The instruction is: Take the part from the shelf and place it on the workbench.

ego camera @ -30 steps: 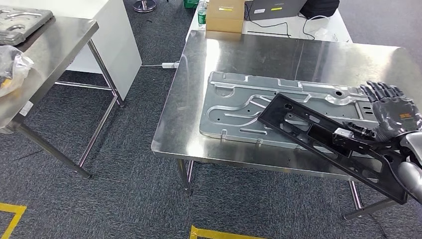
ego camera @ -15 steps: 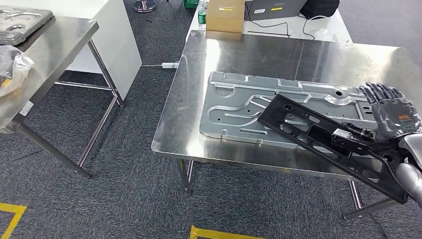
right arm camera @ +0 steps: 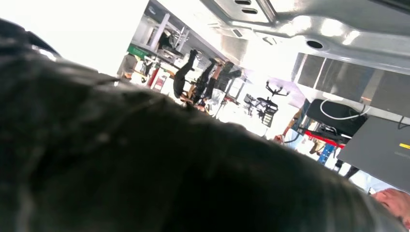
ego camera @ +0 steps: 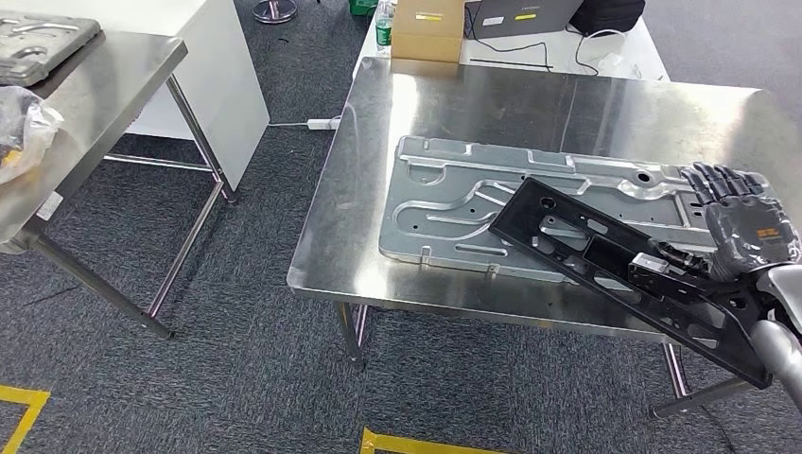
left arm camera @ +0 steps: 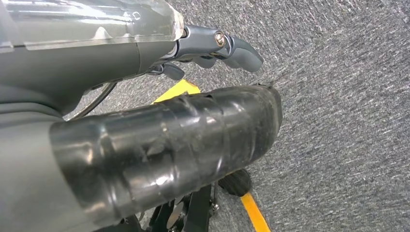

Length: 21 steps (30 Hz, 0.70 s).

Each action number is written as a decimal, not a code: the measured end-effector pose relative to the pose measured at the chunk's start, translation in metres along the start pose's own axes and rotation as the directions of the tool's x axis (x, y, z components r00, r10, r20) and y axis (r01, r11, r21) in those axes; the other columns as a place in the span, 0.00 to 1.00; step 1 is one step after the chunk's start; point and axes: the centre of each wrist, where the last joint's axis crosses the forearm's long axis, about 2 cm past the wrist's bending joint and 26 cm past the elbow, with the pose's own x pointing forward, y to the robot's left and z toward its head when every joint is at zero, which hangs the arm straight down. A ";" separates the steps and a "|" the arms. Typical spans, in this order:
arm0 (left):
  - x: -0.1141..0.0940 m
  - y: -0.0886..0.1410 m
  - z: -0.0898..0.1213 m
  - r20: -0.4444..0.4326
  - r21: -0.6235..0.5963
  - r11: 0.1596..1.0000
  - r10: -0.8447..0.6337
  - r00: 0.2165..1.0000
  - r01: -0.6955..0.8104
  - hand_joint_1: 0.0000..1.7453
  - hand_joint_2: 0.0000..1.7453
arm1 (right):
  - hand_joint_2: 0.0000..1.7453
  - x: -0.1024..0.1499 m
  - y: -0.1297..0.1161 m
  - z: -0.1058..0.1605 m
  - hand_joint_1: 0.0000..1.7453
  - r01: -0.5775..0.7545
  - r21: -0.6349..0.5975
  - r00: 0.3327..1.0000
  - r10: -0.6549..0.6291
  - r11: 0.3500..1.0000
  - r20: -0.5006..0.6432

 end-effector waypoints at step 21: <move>0.000 0.000 0.000 -0.008 -0.008 1.000 0.003 1.000 -0.003 0.00 0.00 | 0.00 0.014 -0.002 0.019 0.00 0.007 -0.060 0.997 -0.002 0.998 0.072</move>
